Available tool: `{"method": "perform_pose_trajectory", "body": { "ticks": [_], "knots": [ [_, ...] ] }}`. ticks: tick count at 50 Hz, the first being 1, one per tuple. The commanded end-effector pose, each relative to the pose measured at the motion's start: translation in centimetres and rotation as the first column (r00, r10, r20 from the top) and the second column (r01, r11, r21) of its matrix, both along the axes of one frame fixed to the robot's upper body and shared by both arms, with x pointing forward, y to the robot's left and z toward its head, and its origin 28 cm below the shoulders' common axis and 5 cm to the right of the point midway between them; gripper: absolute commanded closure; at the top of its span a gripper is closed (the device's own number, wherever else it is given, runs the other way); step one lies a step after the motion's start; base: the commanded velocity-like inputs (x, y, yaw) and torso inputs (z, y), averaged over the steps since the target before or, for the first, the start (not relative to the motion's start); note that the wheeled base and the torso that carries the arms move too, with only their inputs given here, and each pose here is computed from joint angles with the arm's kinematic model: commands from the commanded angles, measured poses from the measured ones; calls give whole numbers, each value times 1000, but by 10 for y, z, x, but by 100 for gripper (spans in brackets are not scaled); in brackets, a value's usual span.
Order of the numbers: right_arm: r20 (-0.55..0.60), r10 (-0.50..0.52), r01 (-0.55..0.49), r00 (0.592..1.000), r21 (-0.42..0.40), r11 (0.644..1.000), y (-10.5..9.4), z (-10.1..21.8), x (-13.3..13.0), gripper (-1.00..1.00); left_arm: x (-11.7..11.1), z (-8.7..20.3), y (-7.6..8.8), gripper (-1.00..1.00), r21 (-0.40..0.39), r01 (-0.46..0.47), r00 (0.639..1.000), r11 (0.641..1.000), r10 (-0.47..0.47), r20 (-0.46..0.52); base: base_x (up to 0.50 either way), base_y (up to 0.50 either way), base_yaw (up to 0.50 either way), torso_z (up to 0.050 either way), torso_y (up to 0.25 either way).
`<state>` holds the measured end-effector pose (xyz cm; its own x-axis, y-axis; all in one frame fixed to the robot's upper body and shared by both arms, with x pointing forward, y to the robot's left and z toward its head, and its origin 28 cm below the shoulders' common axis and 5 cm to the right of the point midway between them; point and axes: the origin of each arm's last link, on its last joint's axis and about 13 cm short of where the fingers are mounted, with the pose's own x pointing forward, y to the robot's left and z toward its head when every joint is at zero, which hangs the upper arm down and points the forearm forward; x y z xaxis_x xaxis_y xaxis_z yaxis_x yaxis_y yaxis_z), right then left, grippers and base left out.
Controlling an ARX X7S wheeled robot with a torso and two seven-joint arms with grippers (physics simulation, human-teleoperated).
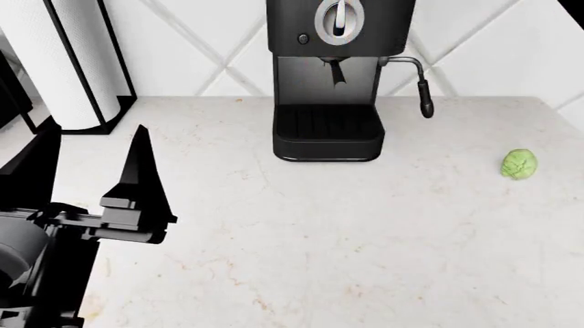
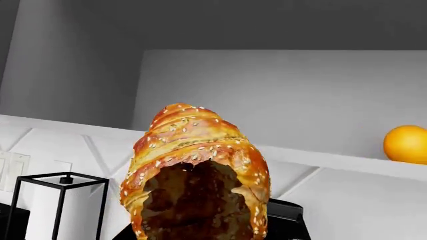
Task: Pick the croissant from the counter and place it in the cabinet.
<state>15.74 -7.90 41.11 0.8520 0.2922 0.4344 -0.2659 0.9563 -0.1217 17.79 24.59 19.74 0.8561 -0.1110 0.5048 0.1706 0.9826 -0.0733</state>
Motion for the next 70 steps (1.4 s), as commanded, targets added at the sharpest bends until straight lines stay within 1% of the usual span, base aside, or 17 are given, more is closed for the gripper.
{"method": "perform_pose_trajectory", "body": {
  "ticks": [1, 11, 33, 44, 55, 70],
  "knots": [
    [22, -13, 13, 1000, -5, 1000, 1, 15, 11, 100, 2, 0, 0, -100, 0, -2, 1000, 1000, 2, -3, 0, 0, 0, 0, 0],
    [22, -8, 8, 1000, 2, 1000, 5, 22, 30, 100, 2, 0, 1, -100, 3, -2, 1000, 1000, 2, 0, 0, 0, 0, 0, 0],
    [50, 4, -4, 999, -4, 1000, 15, 45, 55, 100, 4, 2, 3, -100, 9, -5, 1000, 1000, 5, 7, 0, 0, 0, 0, 0],
    [60, -1, 1, 998, 0, 1000, 17, 56, 62, 100, 5, 3, 4, -100, 7, -8, 1000, 1000, 8, 5, 0, 0, 0, 0, 1],
    [58, -22, 22, 998, 8, 1000, 18, 66, 77, 100, 8, 3, 6, -100, 1, -6, 1000, 1000, 6, 3, 0, 0, 0, 0, 0],
    [69, -31, 30, 997, 2, 1000, 21, 82, 87, 100, 9, 5, 9, -100, -7, -11, 1000, 1000, 11, 5, 0, 0, 0, 0, 0]
  ]
}}
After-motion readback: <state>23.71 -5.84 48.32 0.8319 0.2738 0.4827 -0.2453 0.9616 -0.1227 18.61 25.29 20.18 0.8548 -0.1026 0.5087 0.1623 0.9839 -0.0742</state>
